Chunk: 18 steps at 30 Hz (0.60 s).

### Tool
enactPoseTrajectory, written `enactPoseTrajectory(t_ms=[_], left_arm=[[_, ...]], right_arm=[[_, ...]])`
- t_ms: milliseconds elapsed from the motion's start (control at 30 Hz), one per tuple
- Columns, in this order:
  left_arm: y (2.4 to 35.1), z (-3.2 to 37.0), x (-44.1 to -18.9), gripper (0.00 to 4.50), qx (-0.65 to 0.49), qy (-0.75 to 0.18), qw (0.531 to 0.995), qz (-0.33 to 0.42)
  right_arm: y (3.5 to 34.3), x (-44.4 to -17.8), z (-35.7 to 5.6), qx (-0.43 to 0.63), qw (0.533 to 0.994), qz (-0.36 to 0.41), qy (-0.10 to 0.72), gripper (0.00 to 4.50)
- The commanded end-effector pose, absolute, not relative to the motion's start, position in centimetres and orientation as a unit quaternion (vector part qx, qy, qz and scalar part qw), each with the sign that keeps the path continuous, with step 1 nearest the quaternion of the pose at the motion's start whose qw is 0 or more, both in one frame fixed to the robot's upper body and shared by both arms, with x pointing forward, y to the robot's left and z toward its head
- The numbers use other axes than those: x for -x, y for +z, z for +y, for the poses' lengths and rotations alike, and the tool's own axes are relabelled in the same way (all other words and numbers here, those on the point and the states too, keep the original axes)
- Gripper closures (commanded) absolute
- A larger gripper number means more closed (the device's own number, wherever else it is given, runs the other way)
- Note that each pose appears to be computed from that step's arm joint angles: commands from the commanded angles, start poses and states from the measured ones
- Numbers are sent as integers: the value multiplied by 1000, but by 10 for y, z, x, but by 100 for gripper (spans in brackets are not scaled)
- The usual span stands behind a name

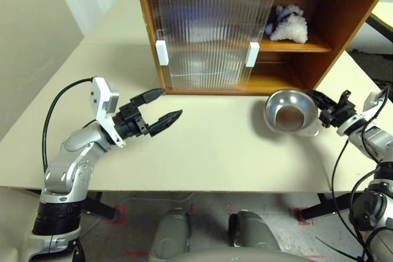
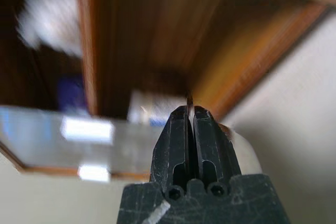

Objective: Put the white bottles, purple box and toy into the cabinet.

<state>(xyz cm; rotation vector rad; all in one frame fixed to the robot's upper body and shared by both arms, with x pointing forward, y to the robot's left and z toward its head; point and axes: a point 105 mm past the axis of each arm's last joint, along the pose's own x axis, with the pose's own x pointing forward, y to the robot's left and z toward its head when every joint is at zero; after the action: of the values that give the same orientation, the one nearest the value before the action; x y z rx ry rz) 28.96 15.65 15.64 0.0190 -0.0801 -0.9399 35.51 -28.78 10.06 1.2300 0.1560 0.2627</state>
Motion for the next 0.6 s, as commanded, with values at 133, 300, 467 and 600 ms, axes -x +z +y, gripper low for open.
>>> enactPoseTrajectory(t_ms=[133,300,467,600], left_arm=[[163,153,-288,0,-17,-459,887,-43],[165,153,-288,0,-18,-458,888,-44],[168,153,-289,0,-21,-454,890,-50],[170,150,-289,0,-19,-453,890,-52]], right_arm=[[119,-378,-290,-655,750,-19,90,450],[118,-394,-287,-682,727,-51,52,450],[108,-407,-279,-686,725,-56,15,450],[101,-418,-270,-699,712,-67,-14,450]])
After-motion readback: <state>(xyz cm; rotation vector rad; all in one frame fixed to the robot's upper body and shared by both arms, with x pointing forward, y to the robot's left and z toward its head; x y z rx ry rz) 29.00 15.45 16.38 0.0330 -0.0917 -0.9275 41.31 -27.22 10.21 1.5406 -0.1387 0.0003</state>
